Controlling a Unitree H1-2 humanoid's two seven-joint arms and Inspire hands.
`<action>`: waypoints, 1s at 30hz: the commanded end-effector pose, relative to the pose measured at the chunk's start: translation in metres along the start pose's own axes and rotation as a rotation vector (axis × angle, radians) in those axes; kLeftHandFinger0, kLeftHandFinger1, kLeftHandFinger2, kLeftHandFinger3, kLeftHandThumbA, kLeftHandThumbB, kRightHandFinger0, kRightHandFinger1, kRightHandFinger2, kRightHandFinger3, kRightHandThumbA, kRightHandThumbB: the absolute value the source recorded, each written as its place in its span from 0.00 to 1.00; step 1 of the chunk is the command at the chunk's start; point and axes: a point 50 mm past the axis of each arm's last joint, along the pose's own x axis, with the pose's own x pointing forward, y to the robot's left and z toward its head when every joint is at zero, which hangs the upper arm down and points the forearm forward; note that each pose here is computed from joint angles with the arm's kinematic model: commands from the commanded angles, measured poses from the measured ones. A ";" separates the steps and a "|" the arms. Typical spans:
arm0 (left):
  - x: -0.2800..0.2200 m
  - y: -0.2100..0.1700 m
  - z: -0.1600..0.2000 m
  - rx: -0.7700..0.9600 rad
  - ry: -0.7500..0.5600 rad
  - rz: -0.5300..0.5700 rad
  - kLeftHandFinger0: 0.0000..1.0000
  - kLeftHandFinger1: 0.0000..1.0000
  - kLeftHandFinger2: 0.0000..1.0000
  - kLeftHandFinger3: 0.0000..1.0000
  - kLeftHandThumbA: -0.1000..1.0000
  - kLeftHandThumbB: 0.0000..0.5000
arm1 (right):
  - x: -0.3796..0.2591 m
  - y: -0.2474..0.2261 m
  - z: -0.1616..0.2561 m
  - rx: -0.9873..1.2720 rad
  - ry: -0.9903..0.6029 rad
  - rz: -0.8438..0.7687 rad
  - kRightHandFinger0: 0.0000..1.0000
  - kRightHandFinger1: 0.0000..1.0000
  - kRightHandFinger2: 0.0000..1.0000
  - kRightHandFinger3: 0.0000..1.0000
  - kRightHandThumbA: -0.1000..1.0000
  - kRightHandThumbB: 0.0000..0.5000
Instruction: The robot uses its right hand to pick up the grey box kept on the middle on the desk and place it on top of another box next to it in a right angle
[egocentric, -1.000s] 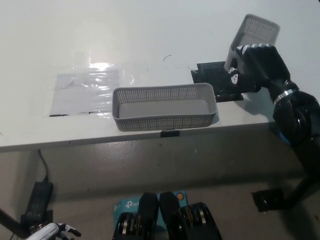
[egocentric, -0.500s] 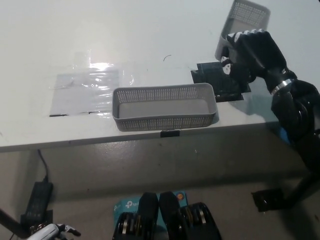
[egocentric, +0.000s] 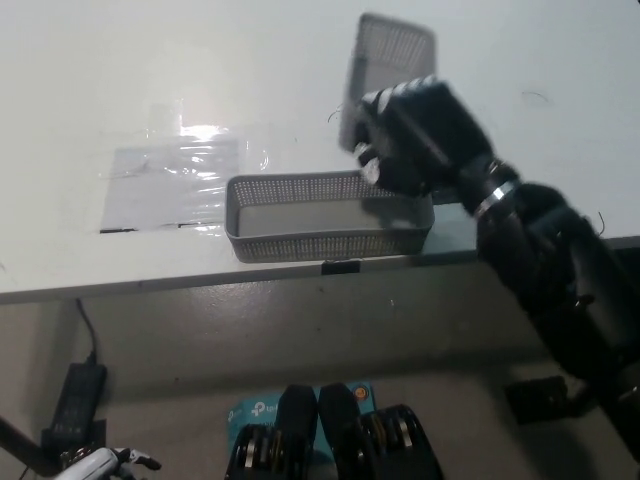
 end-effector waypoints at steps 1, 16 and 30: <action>-0.007 0.007 -0.004 0.019 0.006 0.016 0.40 0.40 0.59 0.76 0.38 0.67 | 0.005 -0.014 0.016 0.015 -0.075 -0.022 0.00 0.00 0.22 0.00 0.00 0.64; -0.007 0.008 -0.004 0.023 -0.001 0.016 0.38 0.39 0.57 0.73 0.38 0.67 | -0.007 0.018 0.031 0.050 -0.106 0.049 0.00 0.00 0.13 0.00 0.00 0.56; -0.004 0.014 0.000 0.041 -0.008 0.016 0.43 0.43 0.59 0.75 0.38 0.69 | -0.004 0.043 0.036 0.001 -0.208 0.049 0.00 0.00 0.29 0.08 0.00 0.47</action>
